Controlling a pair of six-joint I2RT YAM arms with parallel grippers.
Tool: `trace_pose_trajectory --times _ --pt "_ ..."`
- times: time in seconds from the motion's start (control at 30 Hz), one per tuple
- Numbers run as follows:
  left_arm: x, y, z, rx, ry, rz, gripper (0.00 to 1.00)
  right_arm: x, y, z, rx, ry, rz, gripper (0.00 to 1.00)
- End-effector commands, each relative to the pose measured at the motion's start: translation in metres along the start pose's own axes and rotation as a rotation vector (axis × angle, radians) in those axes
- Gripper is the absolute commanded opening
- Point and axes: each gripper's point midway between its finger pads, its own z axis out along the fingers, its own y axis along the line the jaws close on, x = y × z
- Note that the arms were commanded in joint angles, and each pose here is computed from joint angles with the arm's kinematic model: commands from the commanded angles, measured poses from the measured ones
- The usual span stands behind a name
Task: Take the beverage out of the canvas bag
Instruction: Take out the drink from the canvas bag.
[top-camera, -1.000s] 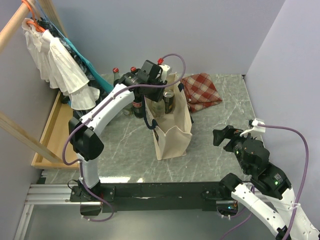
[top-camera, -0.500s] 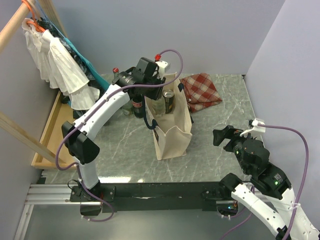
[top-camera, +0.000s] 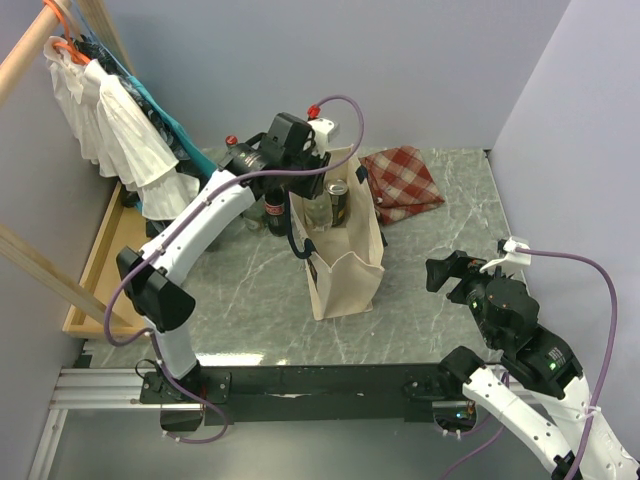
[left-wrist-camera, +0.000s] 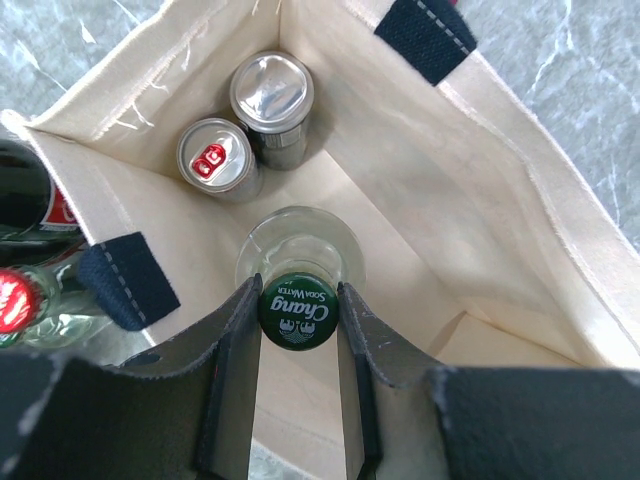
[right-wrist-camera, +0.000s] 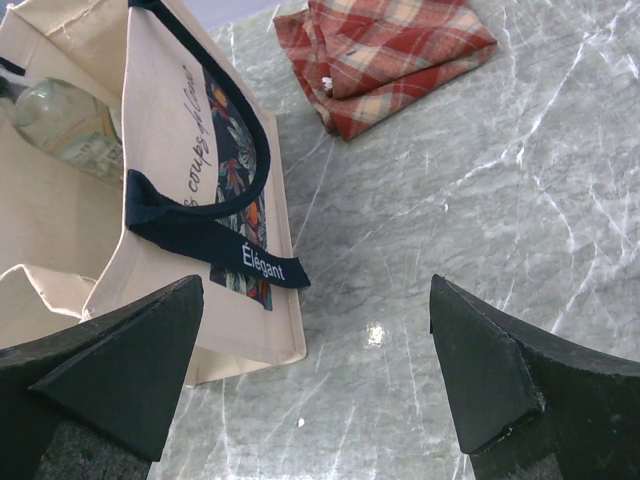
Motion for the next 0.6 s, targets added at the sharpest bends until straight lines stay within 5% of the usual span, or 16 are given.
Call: trace_pose_trajectory --times 0.0,0.57 --pt "-0.096 -0.015 -0.084 0.041 -0.387 0.021 0.01 -0.005 0.002 0.003 0.001 -0.023 0.01 1.0" --pt "-0.135 -0.019 -0.148 0.046 -0.602 0.012 0.01 -0.004 0.002 0.004 0.003 -0.026 0.011 1.0"
